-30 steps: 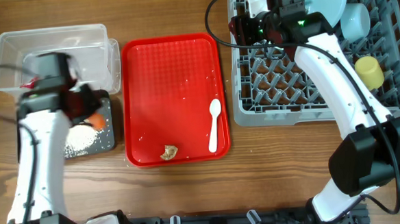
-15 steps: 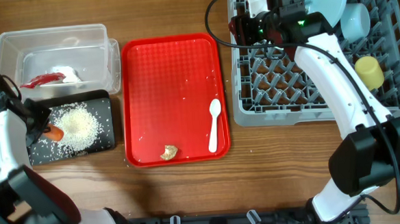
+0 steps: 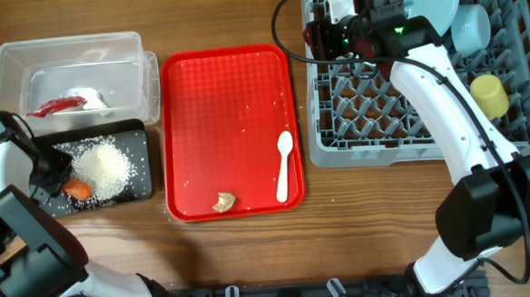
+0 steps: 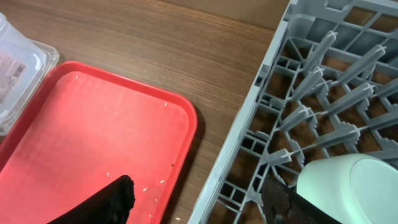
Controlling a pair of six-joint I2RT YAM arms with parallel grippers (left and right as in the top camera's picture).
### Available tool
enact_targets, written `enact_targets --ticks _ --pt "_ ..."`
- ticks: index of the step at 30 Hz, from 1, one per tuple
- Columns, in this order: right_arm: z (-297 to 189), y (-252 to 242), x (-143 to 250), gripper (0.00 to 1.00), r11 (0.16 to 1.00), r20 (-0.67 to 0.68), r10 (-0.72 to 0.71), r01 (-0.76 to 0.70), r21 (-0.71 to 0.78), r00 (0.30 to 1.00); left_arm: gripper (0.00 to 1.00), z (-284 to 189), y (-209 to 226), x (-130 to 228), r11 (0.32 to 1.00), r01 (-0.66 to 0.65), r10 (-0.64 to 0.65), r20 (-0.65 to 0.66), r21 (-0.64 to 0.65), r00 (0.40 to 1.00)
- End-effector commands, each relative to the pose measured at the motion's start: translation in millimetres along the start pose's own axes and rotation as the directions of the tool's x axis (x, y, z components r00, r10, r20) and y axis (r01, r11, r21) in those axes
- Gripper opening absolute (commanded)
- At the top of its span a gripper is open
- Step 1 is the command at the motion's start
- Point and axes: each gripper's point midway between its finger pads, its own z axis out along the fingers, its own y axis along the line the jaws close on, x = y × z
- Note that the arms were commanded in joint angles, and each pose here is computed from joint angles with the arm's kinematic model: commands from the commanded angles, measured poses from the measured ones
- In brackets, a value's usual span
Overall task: Sort waste into correct bins and load items into the dishwasher rack
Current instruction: 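Carry the carrot left and drop it onto the black tray, then move the left gripper to the brown food scrap and grasp it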
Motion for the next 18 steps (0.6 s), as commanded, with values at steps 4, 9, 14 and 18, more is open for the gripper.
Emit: enact_targets --ticks 4,9,14,18 --pt "-4.4 -1.8 -2.6 0.68 1.0 0.011 0.013 -0.013 0.013 1.0 0.45 -11.8 -3.4 -0.8 0.999 0.013 -0.013 0.002 0.036 1.0" --pt "-4.4 -1.9 -2.5 0.68 1.0 0.011 0.012 -0.012 0.014 1.0 0.5 -59.9 -27.7 -4.7 0.98 -0.004 -0.008 0.059 0.197 0.998" --pt "-4.4 -2.1 -2.7 0.68 1.0 0.011 0.012 -0.012 0.015 1.0 0.54 -121.3 -77.9 21.0 0.888 -0.176 0.135 0.126 0.426 0.983" --pt "-4.4 -2.5 -2.6 0.68 1.0 0.011 0.012 -0.012 0.018 1.0 0.57 -139.5 -113.6 64.9 0.809 -0.375 0.34 0.162 0.453 0.927"
